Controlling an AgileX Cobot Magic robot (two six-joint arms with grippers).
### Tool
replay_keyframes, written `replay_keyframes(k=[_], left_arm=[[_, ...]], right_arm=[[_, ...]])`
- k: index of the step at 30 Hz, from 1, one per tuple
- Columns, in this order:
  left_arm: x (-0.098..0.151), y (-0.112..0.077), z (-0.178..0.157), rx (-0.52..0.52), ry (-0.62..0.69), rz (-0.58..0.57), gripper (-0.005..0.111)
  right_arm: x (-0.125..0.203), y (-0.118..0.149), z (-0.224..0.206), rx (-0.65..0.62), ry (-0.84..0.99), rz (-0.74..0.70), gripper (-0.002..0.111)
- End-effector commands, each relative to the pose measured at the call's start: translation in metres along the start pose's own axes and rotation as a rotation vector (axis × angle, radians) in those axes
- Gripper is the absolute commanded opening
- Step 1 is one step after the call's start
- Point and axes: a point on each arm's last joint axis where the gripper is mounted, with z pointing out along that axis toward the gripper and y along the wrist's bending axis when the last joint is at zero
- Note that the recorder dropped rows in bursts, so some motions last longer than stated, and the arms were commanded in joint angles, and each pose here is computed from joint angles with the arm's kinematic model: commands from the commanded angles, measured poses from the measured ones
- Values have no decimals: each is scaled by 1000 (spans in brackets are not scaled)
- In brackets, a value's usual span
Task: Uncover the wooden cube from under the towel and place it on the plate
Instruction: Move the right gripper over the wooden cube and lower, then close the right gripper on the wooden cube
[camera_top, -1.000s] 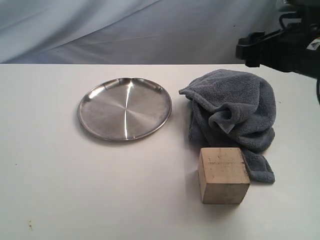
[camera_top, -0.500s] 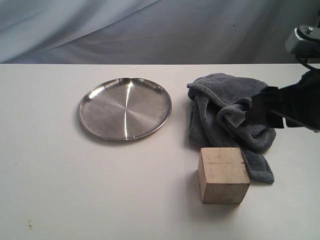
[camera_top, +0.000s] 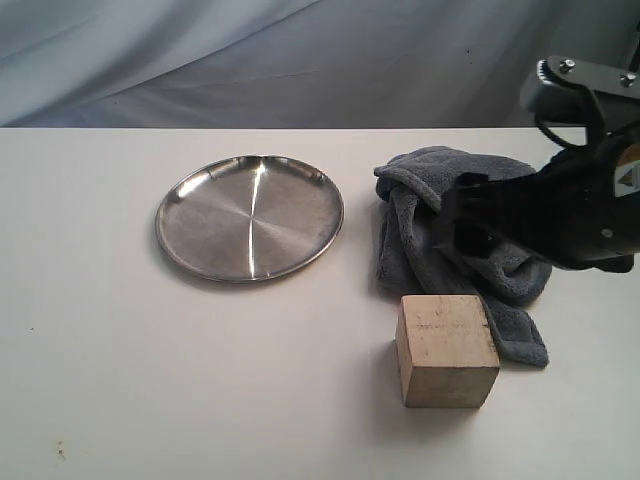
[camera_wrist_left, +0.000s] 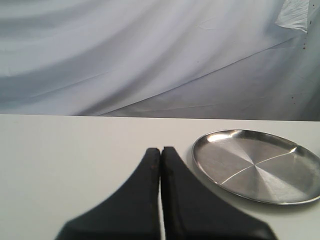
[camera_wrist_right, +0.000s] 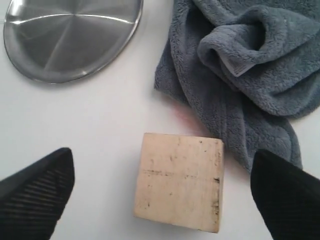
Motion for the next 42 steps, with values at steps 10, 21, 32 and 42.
replay_keyframes(k=[10,21,32,42], left_arm=[[1,0,0,1,-1,1,1],[1,0,0,1,-1,0,1],[1,0,0,1,-1,-2,1],[1,0,0,1,-1,0,1]], right_arm=[[16,23,53,127,60,-79,101],[36,21,77,157,62,-77,101],[44,14,81,166,61,-141,101],[62,19,115,179,144,-163,101]])
